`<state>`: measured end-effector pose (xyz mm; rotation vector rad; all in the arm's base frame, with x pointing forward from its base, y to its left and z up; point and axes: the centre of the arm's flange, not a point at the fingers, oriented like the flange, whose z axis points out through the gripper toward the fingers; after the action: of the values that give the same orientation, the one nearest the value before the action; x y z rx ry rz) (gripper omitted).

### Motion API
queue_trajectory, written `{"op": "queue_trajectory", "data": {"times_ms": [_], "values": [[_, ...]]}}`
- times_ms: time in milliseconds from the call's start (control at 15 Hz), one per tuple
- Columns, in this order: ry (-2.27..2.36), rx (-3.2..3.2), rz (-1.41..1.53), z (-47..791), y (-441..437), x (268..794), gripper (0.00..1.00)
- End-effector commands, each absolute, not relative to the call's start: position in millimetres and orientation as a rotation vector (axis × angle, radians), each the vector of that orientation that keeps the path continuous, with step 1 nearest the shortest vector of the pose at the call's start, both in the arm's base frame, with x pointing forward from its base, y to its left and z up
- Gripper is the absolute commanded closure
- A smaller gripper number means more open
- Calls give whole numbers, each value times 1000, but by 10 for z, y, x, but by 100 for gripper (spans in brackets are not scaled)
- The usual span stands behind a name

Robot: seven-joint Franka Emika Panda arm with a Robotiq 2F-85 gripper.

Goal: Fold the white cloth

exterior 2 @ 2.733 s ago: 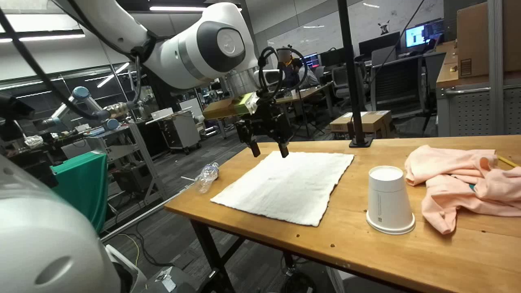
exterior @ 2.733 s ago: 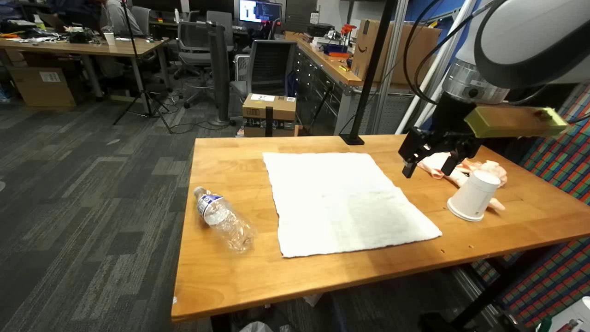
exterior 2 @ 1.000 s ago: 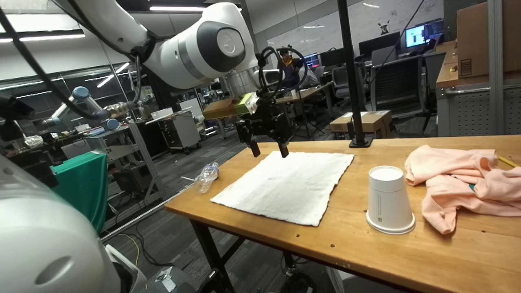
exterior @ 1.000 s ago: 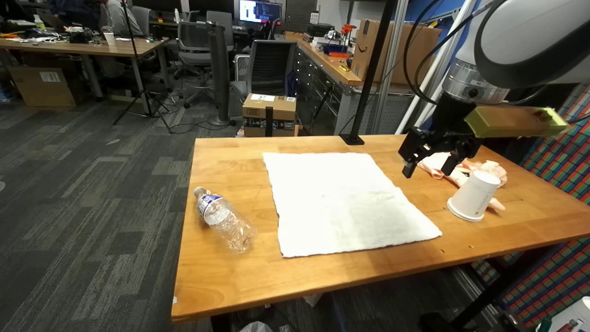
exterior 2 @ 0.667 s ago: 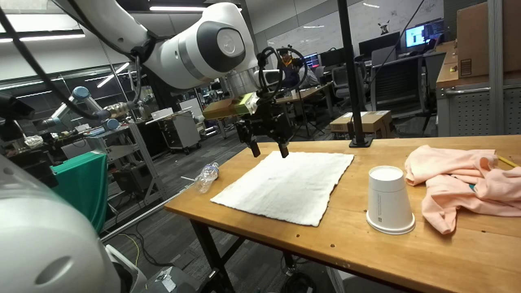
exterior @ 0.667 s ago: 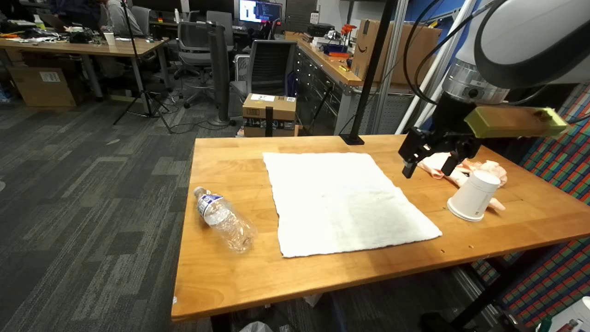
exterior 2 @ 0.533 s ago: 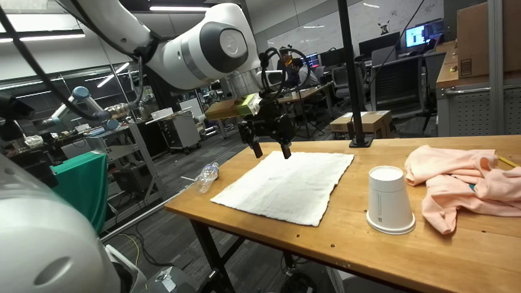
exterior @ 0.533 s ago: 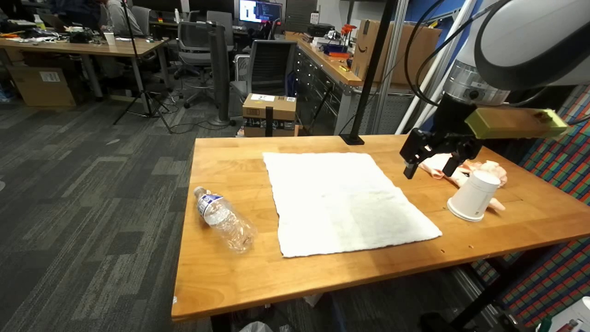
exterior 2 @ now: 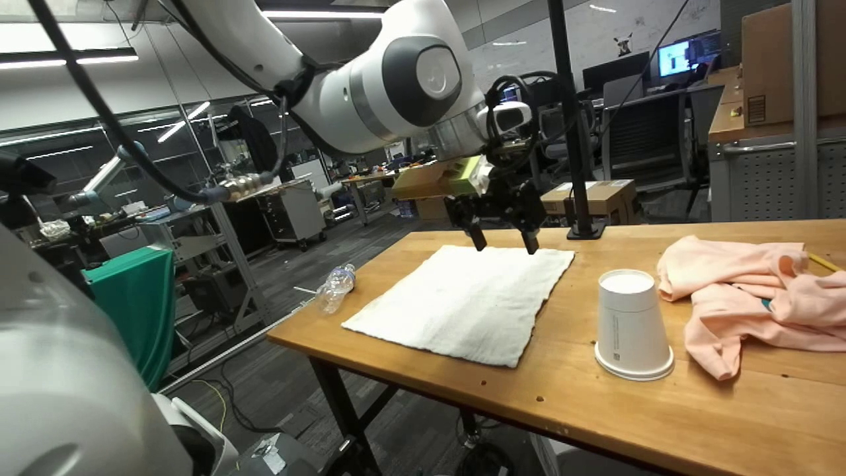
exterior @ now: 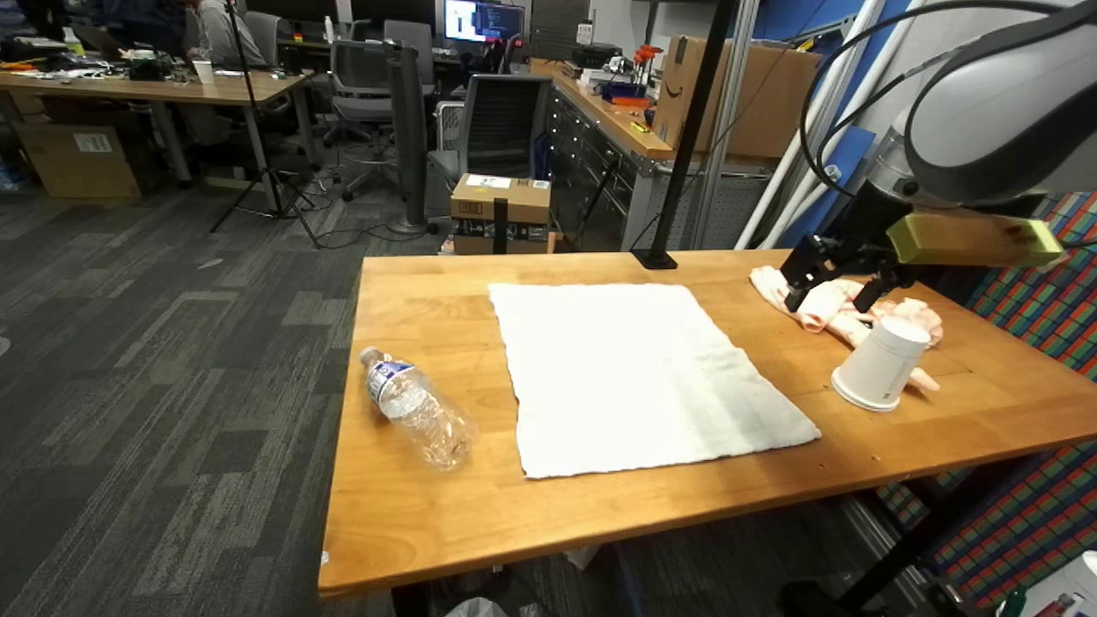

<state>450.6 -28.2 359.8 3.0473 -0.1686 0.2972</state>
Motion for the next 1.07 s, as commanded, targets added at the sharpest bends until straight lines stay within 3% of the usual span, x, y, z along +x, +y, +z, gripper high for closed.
{"op": "queue_trajectory", "data": {"times_ms": [0,1000], "values": [[-226,3010,316,3442,-470,4693,0],[-724,3144,30,2354,-577,4407,0]]}}
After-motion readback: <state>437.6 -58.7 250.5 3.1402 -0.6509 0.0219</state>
